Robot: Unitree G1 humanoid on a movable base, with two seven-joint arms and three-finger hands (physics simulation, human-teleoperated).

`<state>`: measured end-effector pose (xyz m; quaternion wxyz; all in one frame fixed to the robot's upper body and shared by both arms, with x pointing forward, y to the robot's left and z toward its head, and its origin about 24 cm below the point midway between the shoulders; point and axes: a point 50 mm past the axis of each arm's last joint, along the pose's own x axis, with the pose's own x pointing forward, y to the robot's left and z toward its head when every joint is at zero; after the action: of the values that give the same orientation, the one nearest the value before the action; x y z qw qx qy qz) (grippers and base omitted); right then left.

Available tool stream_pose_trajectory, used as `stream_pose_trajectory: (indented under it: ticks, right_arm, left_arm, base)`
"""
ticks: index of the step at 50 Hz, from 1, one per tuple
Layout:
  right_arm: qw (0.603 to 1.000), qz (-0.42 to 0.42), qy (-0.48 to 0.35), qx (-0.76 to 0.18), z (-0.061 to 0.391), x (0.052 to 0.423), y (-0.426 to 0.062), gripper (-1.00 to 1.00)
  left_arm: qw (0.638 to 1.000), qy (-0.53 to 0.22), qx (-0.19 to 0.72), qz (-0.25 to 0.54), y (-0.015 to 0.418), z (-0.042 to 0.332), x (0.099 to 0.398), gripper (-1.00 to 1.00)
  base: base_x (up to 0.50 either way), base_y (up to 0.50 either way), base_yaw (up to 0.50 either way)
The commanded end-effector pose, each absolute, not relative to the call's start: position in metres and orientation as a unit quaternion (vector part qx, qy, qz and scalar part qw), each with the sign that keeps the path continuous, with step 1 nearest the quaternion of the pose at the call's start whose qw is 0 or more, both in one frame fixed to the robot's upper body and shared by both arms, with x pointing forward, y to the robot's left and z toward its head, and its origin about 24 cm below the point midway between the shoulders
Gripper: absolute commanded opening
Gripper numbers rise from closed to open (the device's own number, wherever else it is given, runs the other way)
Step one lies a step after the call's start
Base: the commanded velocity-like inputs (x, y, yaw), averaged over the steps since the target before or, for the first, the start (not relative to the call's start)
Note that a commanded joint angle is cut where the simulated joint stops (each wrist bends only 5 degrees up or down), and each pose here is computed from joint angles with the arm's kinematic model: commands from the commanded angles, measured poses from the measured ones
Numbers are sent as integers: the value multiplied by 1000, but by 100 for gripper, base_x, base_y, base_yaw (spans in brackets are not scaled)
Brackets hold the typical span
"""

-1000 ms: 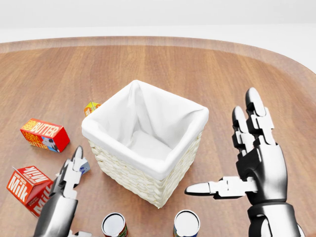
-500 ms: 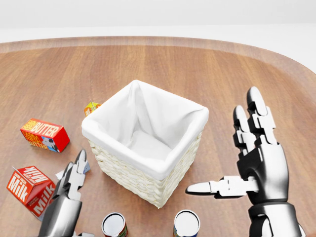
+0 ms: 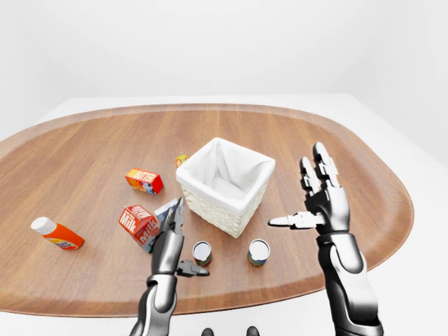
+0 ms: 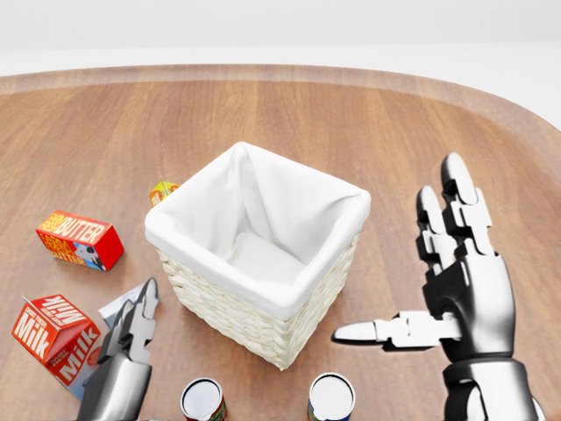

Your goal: Pick up the tomato sauce, and put it in the basket.

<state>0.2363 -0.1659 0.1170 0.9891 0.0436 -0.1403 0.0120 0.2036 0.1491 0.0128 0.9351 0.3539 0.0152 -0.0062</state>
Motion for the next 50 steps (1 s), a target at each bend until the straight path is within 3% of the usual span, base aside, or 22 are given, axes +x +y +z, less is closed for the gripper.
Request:
stream_pose_trajectory:
  ticks: [1,50]
  right_arm:
    - [989,10,-143,44,118,237,-167,100]
    - [987,9,-155,44,124,235,-168,100]
  left_arm:
    - [931,30,363,-3,150,3,204,100]
    - [922,49,384,2,150,-13,214,100]
  base:
    - [0,0,0]
    - [0,0,0]
